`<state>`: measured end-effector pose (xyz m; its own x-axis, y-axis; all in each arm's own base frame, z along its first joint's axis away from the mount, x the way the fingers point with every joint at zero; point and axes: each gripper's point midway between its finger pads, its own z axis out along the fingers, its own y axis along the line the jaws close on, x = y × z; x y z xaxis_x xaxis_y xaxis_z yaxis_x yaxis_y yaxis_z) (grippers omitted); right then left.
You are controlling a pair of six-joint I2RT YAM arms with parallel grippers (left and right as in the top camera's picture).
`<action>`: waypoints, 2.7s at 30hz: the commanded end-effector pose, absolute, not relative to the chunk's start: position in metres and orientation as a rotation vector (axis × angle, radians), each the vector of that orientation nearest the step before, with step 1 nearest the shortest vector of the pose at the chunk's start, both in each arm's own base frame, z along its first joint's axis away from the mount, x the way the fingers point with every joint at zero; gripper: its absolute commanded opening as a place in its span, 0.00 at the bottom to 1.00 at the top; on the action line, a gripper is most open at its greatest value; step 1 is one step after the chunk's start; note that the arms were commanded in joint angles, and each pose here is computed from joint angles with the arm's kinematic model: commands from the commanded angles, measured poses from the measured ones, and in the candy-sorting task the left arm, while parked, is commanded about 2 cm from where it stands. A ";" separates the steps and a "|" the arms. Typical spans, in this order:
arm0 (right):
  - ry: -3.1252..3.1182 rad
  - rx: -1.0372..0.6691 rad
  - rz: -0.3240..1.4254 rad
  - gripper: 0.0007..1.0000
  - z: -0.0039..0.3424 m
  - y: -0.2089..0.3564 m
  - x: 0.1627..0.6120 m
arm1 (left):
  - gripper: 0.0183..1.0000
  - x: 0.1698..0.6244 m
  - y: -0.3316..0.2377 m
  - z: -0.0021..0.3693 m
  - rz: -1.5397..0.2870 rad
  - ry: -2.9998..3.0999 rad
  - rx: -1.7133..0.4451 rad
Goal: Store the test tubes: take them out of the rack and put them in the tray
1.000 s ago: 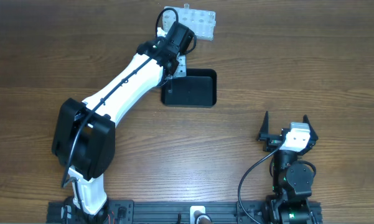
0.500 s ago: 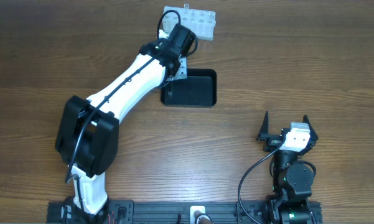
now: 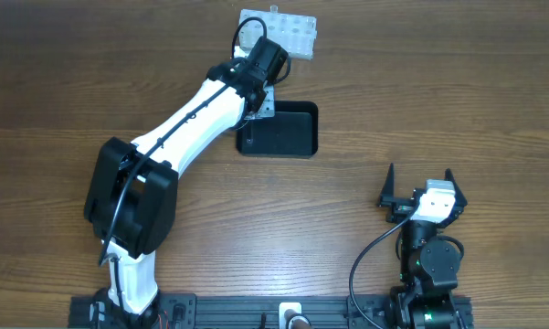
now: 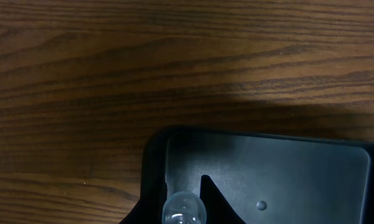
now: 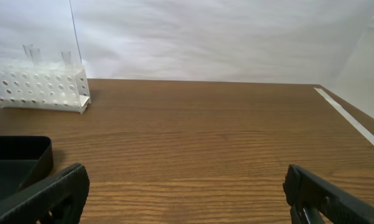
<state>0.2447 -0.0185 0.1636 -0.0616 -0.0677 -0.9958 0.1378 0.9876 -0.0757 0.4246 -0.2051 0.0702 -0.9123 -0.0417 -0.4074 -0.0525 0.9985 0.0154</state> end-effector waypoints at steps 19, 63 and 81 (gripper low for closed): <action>1.624 0.064 -0.185 0.99 0.162 -0.022 0.244 | 0.15 0.414 -0.209 0.059 0.025 2.780 -0.064; 1.624 0.064 -0.185 0.99 0.162 -0.022 0.244 | 1.00 0.610 -0.214 0.179 -0.285 2.097 0.383; 1.624 0.064 -0.185 0.99 0.162 -0.022 0.244 | 0.99 0.620 -0.223 0.146 -0.282 2.094 0.423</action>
<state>0.2447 -0.0185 0.1636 -0.0616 -0.0677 -0.9958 0.1378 0.9876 -0.0757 0.6176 -0.2175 0.1664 -0.4828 0.1629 -0.8604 0.3806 0.9239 -0.0387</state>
